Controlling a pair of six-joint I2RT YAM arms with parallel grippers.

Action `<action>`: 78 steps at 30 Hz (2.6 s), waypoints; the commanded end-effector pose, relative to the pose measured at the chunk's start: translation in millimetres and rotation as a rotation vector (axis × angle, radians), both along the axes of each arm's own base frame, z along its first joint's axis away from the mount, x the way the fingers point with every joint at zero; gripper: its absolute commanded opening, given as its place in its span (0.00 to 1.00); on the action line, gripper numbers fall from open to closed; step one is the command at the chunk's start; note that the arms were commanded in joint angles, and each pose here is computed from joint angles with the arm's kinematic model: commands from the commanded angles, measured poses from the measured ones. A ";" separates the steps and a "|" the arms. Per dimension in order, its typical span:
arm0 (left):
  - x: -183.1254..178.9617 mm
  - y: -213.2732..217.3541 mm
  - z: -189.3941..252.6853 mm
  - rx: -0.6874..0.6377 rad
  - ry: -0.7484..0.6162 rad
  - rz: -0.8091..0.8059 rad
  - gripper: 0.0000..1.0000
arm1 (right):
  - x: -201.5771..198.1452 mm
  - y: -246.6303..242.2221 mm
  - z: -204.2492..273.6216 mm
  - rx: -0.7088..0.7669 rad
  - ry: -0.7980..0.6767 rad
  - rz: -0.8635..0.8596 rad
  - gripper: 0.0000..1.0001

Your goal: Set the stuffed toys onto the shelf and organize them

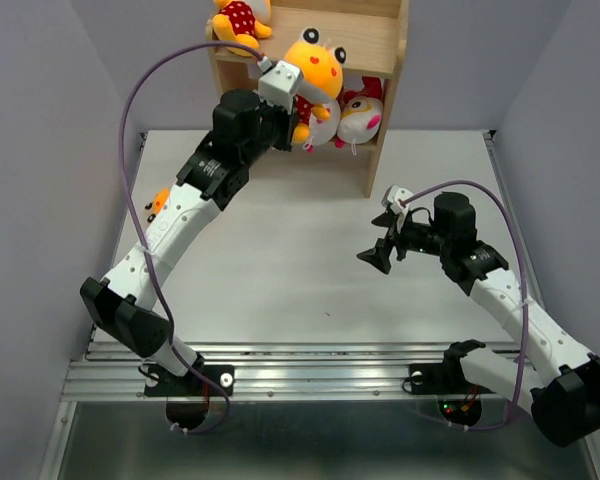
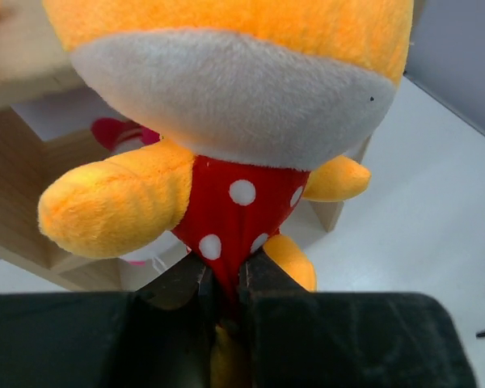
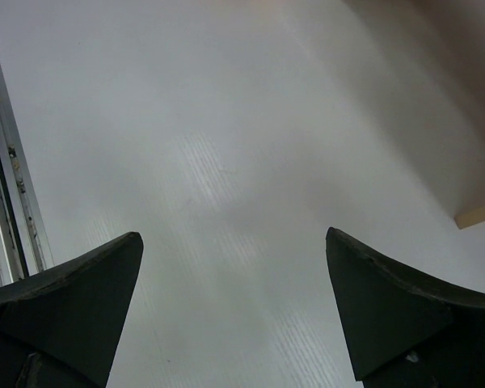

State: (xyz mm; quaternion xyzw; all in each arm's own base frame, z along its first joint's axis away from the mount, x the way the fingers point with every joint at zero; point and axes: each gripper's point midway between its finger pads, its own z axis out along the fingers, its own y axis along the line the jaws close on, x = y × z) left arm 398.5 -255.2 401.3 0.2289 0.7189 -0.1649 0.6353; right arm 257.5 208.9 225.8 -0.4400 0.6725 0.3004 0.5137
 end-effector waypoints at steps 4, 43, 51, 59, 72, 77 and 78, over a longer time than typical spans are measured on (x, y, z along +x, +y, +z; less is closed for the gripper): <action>29.4 22.9 102.6 -0.075 -0.200 0.128 0.00 | -3.6 -5.0 1.8 0.032 -0.008 -0.015 1.00; 117.3 37.5 149.4 -0.164 -0.386 0.307 0.66 | -4.8 -14.4 -3.0 0.104 0.054 -0.065 1.00; 117.1 41.0 154.5 -0.185 -0.392 0.317 0.74 | -4.9 -16.4 -4.7 0.109 0.065 -0.073 1.00; 117.1 44.6 161.0 -0.209 -0.404 0.335 0.81 | -7.8 -15.5 -6.7 0.114 0.079 -0.065 1.00; 90.3 52.2 194.3 -0.302 -0.426 0.290 0.94 | -9.2 -15.7 -4.1 0.118 0.066 -0.048 1.00; 70.6 60.3 201.9 -0.310 -0.423 0.279 0.97 | -10.6 -14.5 -4.0 0.118 0.065 -0.033 1.00; 70.3 60.3 197.1 -0.309 -0.409 0.277 0.98 | -10.6 -14.2 -4.3 0.116 0.066 -0.030 1.00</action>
